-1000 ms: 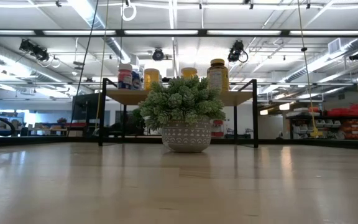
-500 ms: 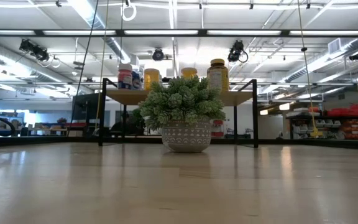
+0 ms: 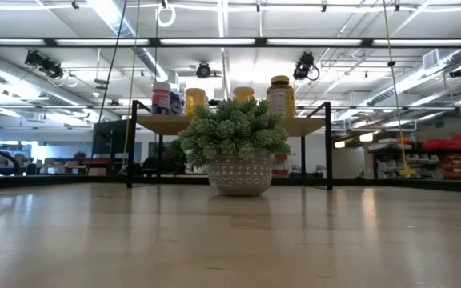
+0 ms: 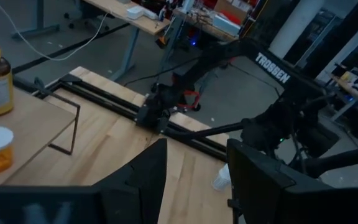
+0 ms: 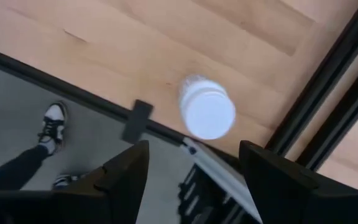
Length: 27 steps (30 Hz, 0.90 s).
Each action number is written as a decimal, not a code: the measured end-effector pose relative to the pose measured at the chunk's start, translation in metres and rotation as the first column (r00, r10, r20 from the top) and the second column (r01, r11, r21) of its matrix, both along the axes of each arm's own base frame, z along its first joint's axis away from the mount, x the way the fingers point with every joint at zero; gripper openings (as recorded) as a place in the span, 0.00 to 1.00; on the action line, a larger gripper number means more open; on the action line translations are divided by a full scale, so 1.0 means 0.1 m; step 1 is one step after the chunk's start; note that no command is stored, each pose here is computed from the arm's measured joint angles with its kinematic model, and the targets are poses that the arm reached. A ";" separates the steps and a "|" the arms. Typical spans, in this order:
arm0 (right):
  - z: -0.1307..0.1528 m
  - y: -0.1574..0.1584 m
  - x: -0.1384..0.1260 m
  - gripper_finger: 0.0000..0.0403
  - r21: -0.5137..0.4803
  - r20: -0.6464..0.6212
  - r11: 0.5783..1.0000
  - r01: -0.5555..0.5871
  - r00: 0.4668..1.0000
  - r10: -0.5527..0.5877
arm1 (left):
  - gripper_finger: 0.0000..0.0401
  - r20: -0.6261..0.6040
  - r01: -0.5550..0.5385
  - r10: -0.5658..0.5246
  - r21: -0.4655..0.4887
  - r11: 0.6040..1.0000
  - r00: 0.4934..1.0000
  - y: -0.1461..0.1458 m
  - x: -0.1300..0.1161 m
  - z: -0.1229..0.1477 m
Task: Pick and place medicine bottles onto shelf by color
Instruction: Put the white medicine bottle on the shelf
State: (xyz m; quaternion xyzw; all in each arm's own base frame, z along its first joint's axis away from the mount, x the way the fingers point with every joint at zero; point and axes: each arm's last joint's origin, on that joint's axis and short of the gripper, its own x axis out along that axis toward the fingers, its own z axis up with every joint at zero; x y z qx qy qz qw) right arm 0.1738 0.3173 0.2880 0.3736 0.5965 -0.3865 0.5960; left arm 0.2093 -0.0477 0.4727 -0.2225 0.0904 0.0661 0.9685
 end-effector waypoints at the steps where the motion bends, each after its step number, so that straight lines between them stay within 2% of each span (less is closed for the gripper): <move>1: -0.02 0.01 -0.04 0.64 -0.010 -0.002 1.000 -0.013 1.000 0.013 | 0.43 0.001 -0.004 0.004 -0.007 1.000 1.000 0.00 0.02 0.00; 6: -0.21 0.05 -0.19 0.64 -0.078 0.004 0.994 -0.072 0.997 0.072 | 0.43 -0.038 -0.011 0.011 -0.006 1.000 0.999 -0.02 0.08 -0.06; 8: -0.31 0.05 -0.23 0.64 -0.100 0.009 0.991 -0.089 0.996 0.091 | 0.43 -0.092 -0.019 0.019 0.009 1.000 0.996 -0.02 0.11 -0.13; 12: -0.48 0.08 -0.21 0.64 -0.076 0.031 0.986 -0.145 0.989 0.148 | 0.43 -0.181 -0.018 0.015 -0.019 1.000 0.983 -0.11 0.25 -0.28; 19: -0.61 0.05 -0.22 0.64 -0.103 0.029 0.974 -0.201 0.978 0.205 | 0.43 -0.167 0.016 -0.023 -0.047 0.999 0.986 -0.26 0.41 -0.34; 27: -0.68 0.07 -0.21 0.64 -0.068 0.057 0.977 -0.201 0.977 0.205 | 0.43 -0.175 0.006 -0.025 -0.107 0.994 0.984 -0.33 0.46 -0.38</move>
